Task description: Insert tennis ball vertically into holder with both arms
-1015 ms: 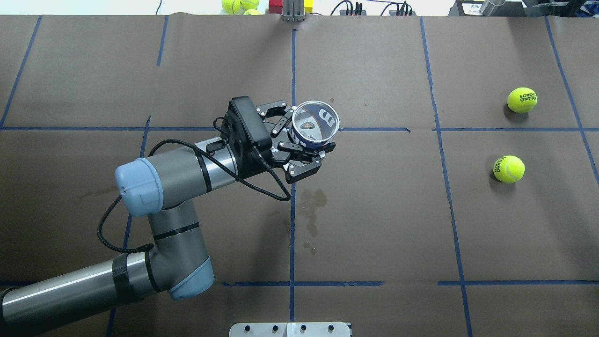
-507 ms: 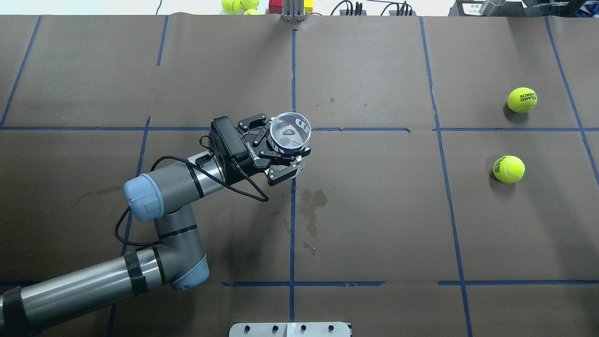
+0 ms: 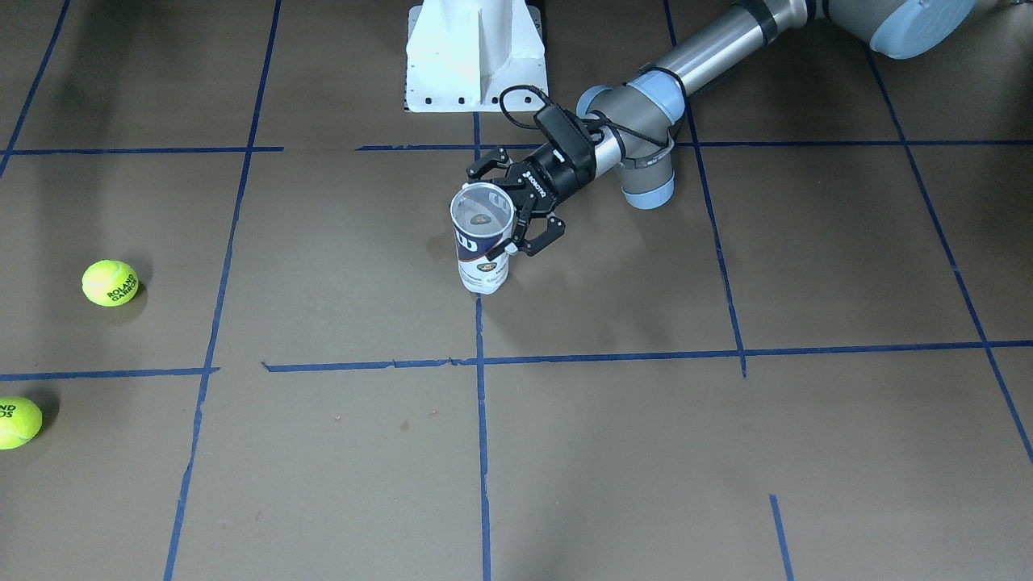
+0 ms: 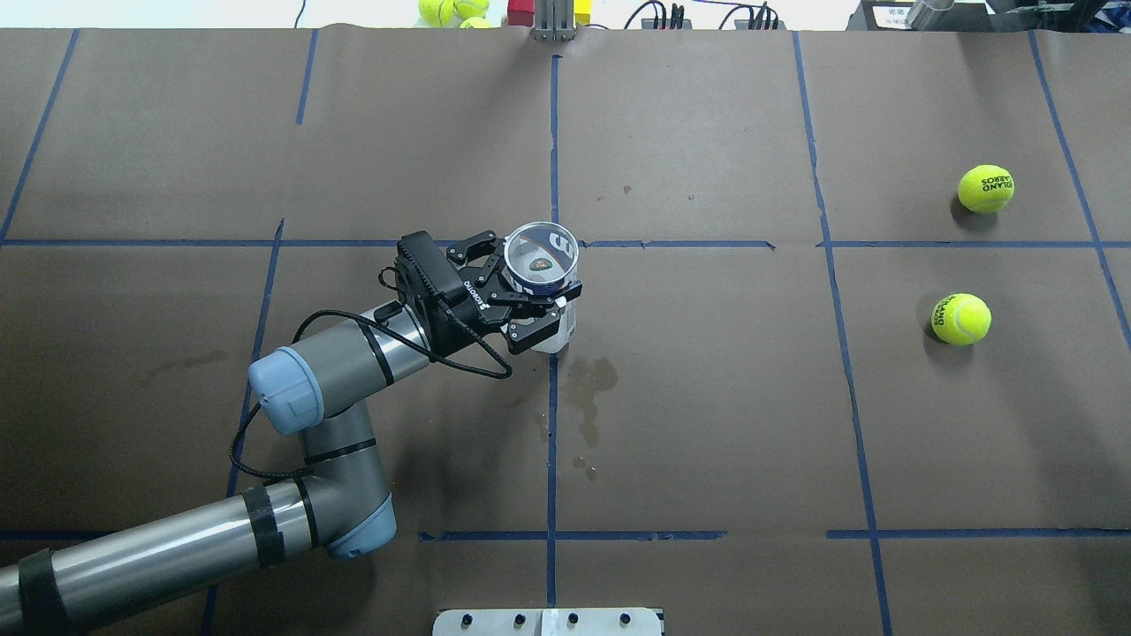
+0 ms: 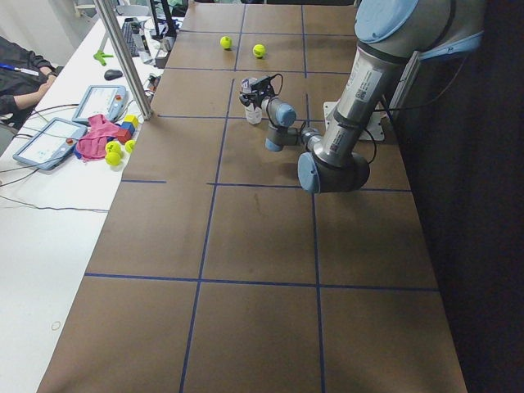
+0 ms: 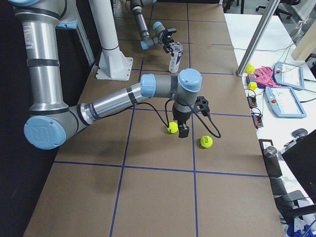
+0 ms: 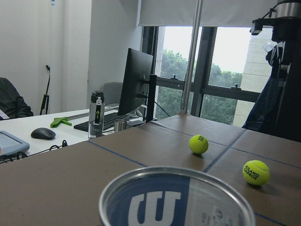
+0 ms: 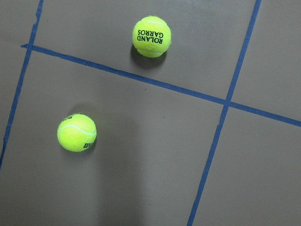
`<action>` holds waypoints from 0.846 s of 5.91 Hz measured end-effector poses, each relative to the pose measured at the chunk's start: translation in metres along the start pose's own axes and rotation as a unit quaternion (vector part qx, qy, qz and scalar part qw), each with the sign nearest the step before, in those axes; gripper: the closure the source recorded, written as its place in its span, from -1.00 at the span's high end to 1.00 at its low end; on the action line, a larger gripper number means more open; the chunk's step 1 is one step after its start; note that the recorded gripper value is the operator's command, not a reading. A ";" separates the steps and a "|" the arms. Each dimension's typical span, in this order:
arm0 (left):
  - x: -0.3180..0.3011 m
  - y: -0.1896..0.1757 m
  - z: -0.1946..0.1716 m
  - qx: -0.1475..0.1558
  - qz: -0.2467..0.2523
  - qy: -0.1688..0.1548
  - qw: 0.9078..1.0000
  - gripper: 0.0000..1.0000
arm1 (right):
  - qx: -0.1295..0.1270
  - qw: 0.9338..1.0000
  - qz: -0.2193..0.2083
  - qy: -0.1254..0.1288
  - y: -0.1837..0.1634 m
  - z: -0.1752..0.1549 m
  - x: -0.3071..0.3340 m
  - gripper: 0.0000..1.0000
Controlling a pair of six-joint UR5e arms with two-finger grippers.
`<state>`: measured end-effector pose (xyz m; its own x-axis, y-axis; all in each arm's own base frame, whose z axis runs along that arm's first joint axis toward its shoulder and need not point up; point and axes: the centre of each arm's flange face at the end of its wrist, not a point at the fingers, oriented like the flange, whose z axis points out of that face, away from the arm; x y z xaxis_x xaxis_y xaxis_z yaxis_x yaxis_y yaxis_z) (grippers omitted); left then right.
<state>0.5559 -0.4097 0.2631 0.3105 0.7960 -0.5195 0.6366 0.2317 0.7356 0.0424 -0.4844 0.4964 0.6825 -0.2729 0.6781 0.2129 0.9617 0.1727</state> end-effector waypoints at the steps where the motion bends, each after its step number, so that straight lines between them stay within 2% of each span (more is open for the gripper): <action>1: -0.001 0.002 0.000 -0.001 -0.002 -0.003 1.000 0.73 | -0.001 1.000 -0.001 -0.001 -0.003 0.003 -0.006 1.00; 3: 0.000 0.001 0.002 0.001 -0.003 -0.004 1.000 0.79 | 0.022 1.000 0.009 0.001 -0.011 -0.001 -0.022 1.00; 5: 0.003 -0.002 0.004 0.003 -0.004 -0.002 1.000 0.82 | 0.021 1.000 0.011 0.000 -0.009 0.009 -0.029 1.00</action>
<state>0.5584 -0.4103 0.2584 0.3079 0.7918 -0.5275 0.6441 0.2346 0.7281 0.0139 -0.4844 0.4816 0.6865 -0.2525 0.6818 0.1694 0.9675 0.1878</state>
